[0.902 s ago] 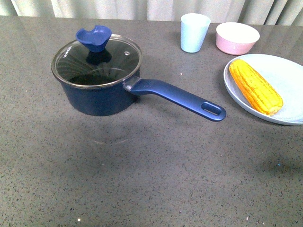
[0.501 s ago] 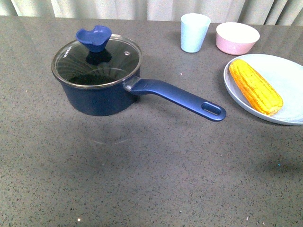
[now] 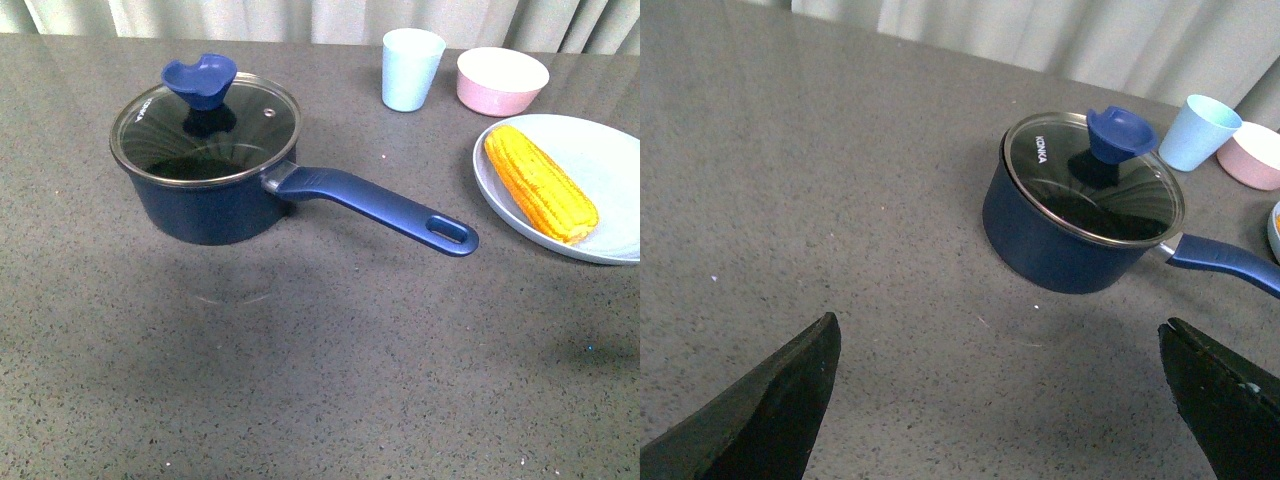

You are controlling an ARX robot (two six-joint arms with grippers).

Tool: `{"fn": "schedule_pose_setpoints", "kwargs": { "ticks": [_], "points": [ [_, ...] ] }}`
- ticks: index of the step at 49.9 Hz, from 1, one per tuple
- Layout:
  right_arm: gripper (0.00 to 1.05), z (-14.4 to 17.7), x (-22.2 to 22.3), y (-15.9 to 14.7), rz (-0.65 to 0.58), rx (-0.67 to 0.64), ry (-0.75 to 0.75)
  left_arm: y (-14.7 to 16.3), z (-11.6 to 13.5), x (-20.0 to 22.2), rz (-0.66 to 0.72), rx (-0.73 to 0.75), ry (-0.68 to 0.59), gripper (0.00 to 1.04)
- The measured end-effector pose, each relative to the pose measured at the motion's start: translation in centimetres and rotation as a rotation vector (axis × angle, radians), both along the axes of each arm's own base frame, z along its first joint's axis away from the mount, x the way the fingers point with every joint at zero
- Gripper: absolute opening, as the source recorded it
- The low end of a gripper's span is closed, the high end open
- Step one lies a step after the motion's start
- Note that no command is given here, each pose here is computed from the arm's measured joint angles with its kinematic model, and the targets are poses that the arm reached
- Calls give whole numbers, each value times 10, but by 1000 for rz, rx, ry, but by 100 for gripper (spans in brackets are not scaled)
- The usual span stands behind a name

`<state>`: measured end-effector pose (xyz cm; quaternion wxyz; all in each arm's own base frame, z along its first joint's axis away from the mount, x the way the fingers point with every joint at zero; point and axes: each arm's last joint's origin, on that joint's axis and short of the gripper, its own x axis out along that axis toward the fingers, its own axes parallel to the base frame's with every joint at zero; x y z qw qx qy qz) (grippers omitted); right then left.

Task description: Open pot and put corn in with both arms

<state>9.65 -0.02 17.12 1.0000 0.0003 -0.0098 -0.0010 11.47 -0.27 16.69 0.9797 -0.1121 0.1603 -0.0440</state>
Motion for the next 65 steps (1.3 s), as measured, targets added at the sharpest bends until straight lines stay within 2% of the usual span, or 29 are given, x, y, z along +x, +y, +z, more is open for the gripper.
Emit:
{"fn": "schedule_pose_setpoints", "kwargs": {
  "ticks": [15, 26, 54, 65],
  "points": [
    [96, 0, 0, 0, 0, 0, 0, -6, 11, 79, -24, -74, -14, 96],
    [96, 0, 0, 0, 0, 0, 0, -27, 0, 124, -104, -90, 25, 96],
    [96, 0, 0, 0, 0, 0, 0, -75, -28, 186, -185, -87, 60, 96],
    [96, 0, 0, 0, 0, 0, 0, -93, -27, 213, -211, -52, 20, 96]
  ]
}}
